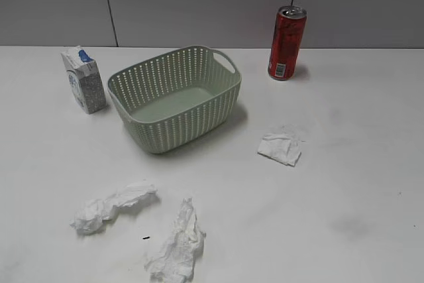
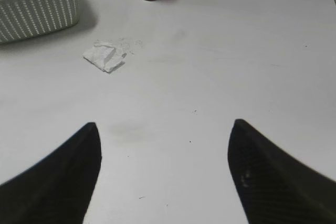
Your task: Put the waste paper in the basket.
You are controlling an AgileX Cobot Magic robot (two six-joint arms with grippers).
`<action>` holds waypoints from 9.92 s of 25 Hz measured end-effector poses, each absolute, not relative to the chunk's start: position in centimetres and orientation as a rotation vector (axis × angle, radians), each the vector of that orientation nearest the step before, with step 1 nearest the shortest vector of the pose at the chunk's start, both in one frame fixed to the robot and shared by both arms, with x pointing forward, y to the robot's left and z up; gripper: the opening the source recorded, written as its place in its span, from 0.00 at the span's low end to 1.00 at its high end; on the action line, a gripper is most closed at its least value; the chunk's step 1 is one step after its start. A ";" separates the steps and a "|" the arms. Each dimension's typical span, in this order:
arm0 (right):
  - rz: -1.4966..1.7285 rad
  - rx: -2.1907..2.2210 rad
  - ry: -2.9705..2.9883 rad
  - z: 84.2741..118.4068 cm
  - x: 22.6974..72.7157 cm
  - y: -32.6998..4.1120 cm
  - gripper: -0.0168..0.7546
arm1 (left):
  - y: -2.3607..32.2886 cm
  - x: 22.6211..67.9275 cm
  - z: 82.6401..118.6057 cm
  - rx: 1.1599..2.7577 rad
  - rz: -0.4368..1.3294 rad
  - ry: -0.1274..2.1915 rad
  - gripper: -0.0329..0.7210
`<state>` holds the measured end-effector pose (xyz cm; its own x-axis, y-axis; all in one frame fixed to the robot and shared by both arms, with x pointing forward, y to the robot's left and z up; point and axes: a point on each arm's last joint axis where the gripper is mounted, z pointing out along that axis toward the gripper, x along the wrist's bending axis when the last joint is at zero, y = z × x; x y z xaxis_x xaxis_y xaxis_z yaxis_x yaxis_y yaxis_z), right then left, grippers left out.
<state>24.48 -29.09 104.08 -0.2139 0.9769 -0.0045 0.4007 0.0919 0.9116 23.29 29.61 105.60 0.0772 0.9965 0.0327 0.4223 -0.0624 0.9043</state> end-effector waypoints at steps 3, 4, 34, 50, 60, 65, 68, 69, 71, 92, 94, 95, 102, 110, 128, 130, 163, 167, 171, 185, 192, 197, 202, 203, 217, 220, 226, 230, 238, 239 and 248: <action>1.096 1.367 1.704 104.1 24.5 -29.1 0.76 | 29.6 23.3 105.6 1.594 0.953 1.445 0.36; 1.096 1.367 1.704 104.1 24.5 -29.1 0.76 | 29.6 23.3 105.6 1.594 0.953 1.445 0.36; 1.106 1.362 1.684 106.2 26.1 -28.9 0.76 | 29.6 23.3 105.6 1.594 0.953 1.445 0.52; 0.711 1.717 2.066 106.0 40.0 -27.1 0.76 | 29.6 23.3 105.6 1.594 0.953 1.445 0.93; 0.584 1.727 2.399 102.5 50.2 -21.7 0.76 | 29.6 23.3 105.6 1.594 0.953 1.445 0.89; 0.515 1.507 2.538 99.7 53.2 -16.8 0.76 | 29.6 23.3 105.6 1.594 0.953 1.445 0.87; 0.547 1.424 2.534 98.0 54.9 -14.8 0.76 | 29.6 23.3 105.6 1.594 0.953 1.445 0.86; 0.553 1.416 2.528 97.3 55.3 -14.5 0.76 | 29.6 23.3 105.6 1.594 0.953 1.445 0.86; 0.583 1.399 2.501 96.1 56.2 -14.0 0.76 | 29.6 23.3 105.6 1.594 0.953 1.445 0.84; 0.498 1.390 2.528 87.7 58.3 -13.3 0.76 | 29.6 23.3 105.6 1.594 0.953 1.445 0.82; 0.493 1.392 2.531 87.7 58.3 -13.2 0.75 | 29.6 23.3 105.6 1.594 0.953 1.445 0.82; 0.489 1.393 2.534 87.7 58.3 -13.3 0.74 | 29.6 23.3 105.6 1.594 0.953 1.445 0.82; 0.443 1.424 2.569 87.6 57.9 -13.3 0.32 | 29.6 23.3 105.6 1.594 0.953 1.445 0.82; 0.374 1.441 2.619 89.0 57.0 -13.7 0.01 | 29.6 23.3 105.6 1.594 0.953 1.445 0.81; 1.184 1.025 2.211 105.9 59.0 -6.4 0.01 | 29.6 23.3 105.6 1.594 0.953 1.445 0.81; 1.234 0.975 2.175 105.2 59.1 -4.3 0.01 | 29.6 23.3 105.6 1.594 0.953 1.445 0.81; 0.871 1.070 2.605 102.2 55.5 -3.8 0.76 | 29.6 23.3 105.6 1.594 0.953 1.445 0.80; 0.685 1.222 2.654 102.6 55.7 -7.0 0.76 | 29.6 23.3 105.6 1.594 0.953 1.445 0.80; 0.515 1.430 2.651 102.6 57.1 -11.8 0.76 | 29.6 23.3 105.6 1.594 0.953 1.445 0.80; 0.232 1.930 2.385 104.6 57.3 -27.4 0.76 | 27.6 30.6 108.0 1.812 0.684 1.310 0.80; 0.389 1.893 2.309 107.2 50.2 -27.5 0.76 | 25.5 35.2 106.4 2.097 0.471 1.223 0.80; 0.515 1.836 2.222 107.9 45.1 -27.7 0.76 | 23.0 38.9 104.5 2.316 0.345 1.165 0.80; 0.597 1.779 2.155 107.8 40.2 -28.0 0.76 | 20.0 41.9 101.8 2.516 0.214 1.098 0.80; 0.603 1.774 2.150 107.5 39.4 -28.0 0.76 | 19.3 42.5 101.2 2.551 0.195 1.079 0.80; 0.826 1.586 1.946 103.4 29.2 -28.6 0.76 | 14.1 46.2 92.3 2.761 0.091 0.981 0.80; 0.889 1.526 1.879 103.5 27.9 -28.7 0.76 | 13.9 46.5 91.4 2.766 0.091 0.986 0.80; 0.970 1.440 1.787 103.9 26.3 -28.8 0.76 | 13.7 46.9 89.3 2.793 0.080 0.993 0.79; 0.982 1.428 1.772 103.9 26.0 -28.8 0.76 | 13.6 47.1 88.8 2.800 0.068 1.000 0.72; 0.982 1.427 1.772 104.0 26.0 -28.8 0.76 | 13.6 47.1 89.1 2.855 0.023 0.989 0.16; 0.982 1.427 1.772 104.0 26.0 -28.8 0.76 | 13.5 47.2 89.3 2.864 0.012 0.988 0.11; 0.984 1.429 1.771 104.0 26.0 -28.8 0.70 | 11.8 50.0 97.2 2.784 0.163 0.886 0.06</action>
<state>25.99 -28.78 103.95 -0.1945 0.9804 -0.0301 0.4923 0.1241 0.8615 49.99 11.79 97.20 0.8127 0.5813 0.0401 0.5575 -0.7957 0.2366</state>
